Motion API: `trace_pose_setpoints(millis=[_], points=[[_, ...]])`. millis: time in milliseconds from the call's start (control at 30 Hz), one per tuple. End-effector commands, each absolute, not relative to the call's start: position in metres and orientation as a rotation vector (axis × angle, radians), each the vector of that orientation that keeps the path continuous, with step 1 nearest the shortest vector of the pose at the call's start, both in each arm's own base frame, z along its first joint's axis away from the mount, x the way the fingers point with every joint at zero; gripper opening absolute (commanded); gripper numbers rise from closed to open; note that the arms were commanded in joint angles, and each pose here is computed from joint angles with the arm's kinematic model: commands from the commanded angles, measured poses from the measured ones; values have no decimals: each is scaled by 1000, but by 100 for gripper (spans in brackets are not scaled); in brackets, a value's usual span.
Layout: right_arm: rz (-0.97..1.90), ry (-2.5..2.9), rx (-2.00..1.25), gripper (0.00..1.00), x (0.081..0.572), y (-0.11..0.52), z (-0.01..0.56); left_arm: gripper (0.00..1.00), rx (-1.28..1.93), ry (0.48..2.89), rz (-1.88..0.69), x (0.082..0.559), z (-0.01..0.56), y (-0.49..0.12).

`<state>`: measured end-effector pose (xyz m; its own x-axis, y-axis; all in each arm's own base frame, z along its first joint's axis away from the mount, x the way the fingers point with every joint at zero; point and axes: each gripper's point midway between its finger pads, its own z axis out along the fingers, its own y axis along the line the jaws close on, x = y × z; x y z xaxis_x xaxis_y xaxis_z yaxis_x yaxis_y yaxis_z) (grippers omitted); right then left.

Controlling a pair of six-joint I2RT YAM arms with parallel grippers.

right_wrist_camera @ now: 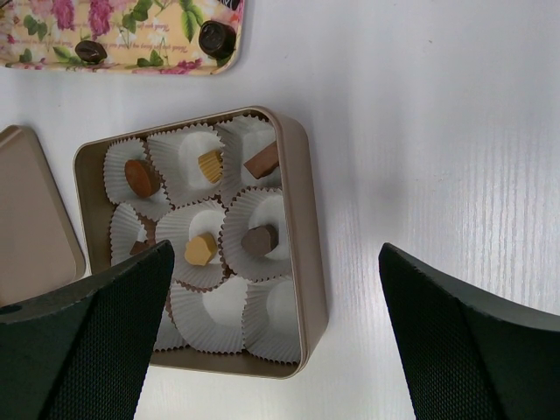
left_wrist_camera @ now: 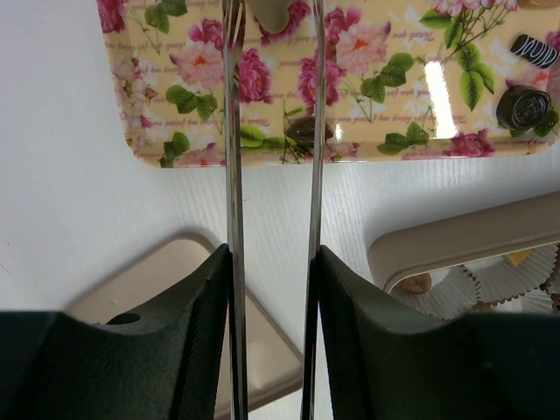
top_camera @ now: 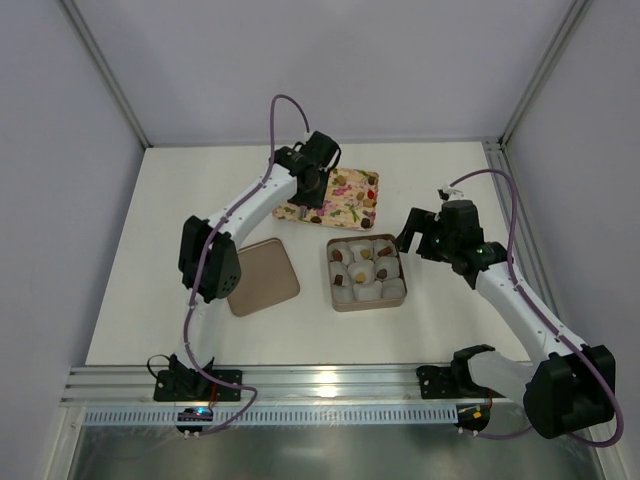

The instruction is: Pack the chocolate

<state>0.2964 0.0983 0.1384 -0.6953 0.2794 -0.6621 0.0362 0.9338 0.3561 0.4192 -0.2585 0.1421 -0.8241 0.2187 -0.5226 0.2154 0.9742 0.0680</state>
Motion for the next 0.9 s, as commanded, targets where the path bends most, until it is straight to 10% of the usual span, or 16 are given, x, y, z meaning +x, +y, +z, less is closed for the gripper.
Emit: trace_pose_setpoints(millis=[0, 867], points=[[427, 2243, 207, 98, 310, 101, 159, 42, 292, 2527, -33, 431, 151, -264], [435, 2243, 210, 98, 310, 102, 159, 30, 296, 2537, -38, 425, 155, -262]])
